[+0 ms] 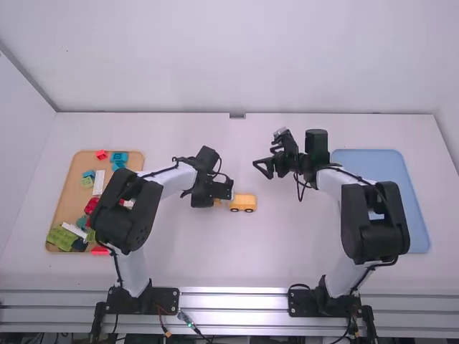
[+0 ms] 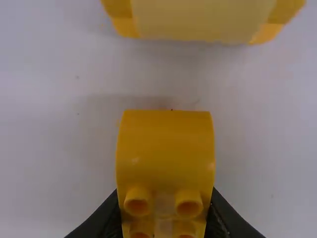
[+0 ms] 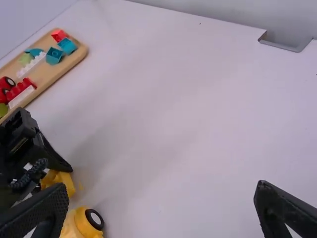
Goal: Assemble lego blocks to make yellow taxi
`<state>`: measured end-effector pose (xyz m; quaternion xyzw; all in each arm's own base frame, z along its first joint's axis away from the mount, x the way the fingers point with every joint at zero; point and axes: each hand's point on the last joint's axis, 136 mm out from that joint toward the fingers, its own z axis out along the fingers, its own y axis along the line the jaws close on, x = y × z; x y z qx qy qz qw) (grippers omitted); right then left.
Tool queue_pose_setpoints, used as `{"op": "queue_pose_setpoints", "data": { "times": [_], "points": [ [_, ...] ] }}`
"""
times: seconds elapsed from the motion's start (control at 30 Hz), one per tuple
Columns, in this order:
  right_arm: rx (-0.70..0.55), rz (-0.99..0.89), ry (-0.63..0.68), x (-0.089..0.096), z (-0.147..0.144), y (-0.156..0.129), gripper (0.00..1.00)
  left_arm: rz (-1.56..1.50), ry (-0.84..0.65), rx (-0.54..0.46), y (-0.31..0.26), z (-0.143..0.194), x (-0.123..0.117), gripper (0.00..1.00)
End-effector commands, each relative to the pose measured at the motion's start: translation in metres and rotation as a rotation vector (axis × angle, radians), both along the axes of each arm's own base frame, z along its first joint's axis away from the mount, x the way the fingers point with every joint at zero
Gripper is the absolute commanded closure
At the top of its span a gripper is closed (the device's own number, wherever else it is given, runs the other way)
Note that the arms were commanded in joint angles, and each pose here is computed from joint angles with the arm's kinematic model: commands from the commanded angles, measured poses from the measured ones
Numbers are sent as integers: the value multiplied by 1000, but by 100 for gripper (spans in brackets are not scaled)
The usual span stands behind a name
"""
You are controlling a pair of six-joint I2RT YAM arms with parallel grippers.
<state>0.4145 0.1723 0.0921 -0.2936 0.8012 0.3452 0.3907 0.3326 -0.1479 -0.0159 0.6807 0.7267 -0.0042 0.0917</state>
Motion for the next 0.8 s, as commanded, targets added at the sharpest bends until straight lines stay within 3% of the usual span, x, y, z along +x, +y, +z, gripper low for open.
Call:
{"op": "queue_pose_setpoints", "data": {
  "times": [0.0, 0.03, 0.07, 0.27, 0.4, 0.53, 0.77],
  "points": [
    [2, 2, -8, 4, 4, 1, 1, 11, 25, 4, 2, -5, -5, 19],
    [2, 2, -8, 4, 4, 1, 1, 11, 26, 4, 2, -5, -5, 15],
    [2, 3, -5, 4, 4, 1, 1, 10, 32, 7, 2, -5, -7, 1],
    [-1, 3, 3, 2, 2, 0, 1, -10, 44, -48, -8, -3, -9, 1],
    [2, -10, 6, 4, 2, -6, 1, 107, 11, -139, -13, 2, 9, 1],
    [3, -26, 16, 6, 1, -14, 1, 104, 47, -270, -19, 8, 10, 1],
    [2, -41, 33, 6, -1, -20, 1, -151, 88, -609, -24, 35, -10, 1]
  ]
}}
